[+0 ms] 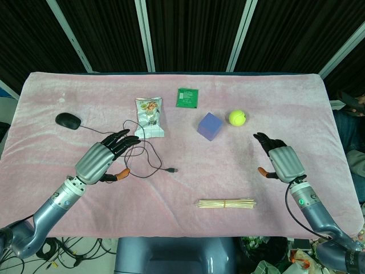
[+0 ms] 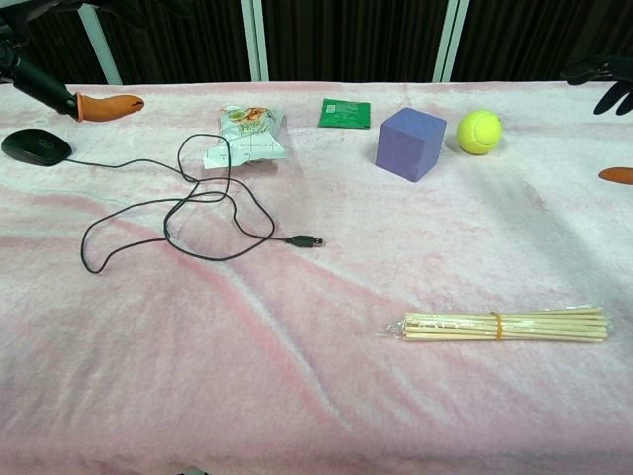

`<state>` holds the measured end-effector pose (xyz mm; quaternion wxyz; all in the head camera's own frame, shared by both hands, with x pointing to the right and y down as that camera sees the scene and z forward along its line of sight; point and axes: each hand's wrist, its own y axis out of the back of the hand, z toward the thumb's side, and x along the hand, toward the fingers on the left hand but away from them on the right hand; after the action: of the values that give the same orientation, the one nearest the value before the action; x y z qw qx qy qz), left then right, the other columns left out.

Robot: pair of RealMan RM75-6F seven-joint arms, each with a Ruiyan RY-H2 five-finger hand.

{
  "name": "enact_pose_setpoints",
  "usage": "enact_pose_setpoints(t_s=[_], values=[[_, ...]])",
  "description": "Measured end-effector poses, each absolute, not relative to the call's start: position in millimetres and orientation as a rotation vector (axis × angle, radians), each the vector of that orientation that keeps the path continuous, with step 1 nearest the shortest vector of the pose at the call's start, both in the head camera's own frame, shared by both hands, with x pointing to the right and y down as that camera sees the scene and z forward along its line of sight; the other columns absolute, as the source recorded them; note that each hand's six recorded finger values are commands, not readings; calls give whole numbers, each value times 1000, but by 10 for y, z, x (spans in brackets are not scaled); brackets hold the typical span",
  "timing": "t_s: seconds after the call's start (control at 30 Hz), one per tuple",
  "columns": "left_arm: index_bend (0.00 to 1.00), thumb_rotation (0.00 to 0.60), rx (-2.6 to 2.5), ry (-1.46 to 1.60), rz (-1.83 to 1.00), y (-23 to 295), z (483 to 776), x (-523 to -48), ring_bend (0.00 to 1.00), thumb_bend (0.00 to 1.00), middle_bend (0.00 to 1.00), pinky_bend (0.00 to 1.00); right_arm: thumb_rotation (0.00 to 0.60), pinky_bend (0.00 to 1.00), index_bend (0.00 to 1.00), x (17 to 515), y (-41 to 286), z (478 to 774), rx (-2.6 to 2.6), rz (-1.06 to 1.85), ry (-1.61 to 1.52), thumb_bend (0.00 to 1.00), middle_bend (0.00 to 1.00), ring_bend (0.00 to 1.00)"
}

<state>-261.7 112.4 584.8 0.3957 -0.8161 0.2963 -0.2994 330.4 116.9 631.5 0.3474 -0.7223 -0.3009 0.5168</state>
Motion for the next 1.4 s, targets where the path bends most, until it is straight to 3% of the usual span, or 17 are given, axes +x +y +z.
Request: enact_pose_setpoints(t_s=[0.93,1.07,1.27,1.4], values=[[107,600,-1944,661,-865,1089,5975,-2745,6,308,123,177,600,229,2,3419,1251,6137,-1879,1349,-873,166,71,237],[138,600,-1928,687,-888,1065,5966,-2796,8,308,135,84,600,229,2,3441,1244,6120,-1863,1348,-867,167,71,237],[175,600,-1862,732,-931,1013,5957,-2928,8,281,135,56,600,229,2,3588,1338,6042,-1790,1376,-874,167,71,237],[182,600,-1837,708,-1033,1004,6072,-3082,8,280,133,27,600,229,3,3772,1583,5940,-1743,1416,-946,166,71,237]])
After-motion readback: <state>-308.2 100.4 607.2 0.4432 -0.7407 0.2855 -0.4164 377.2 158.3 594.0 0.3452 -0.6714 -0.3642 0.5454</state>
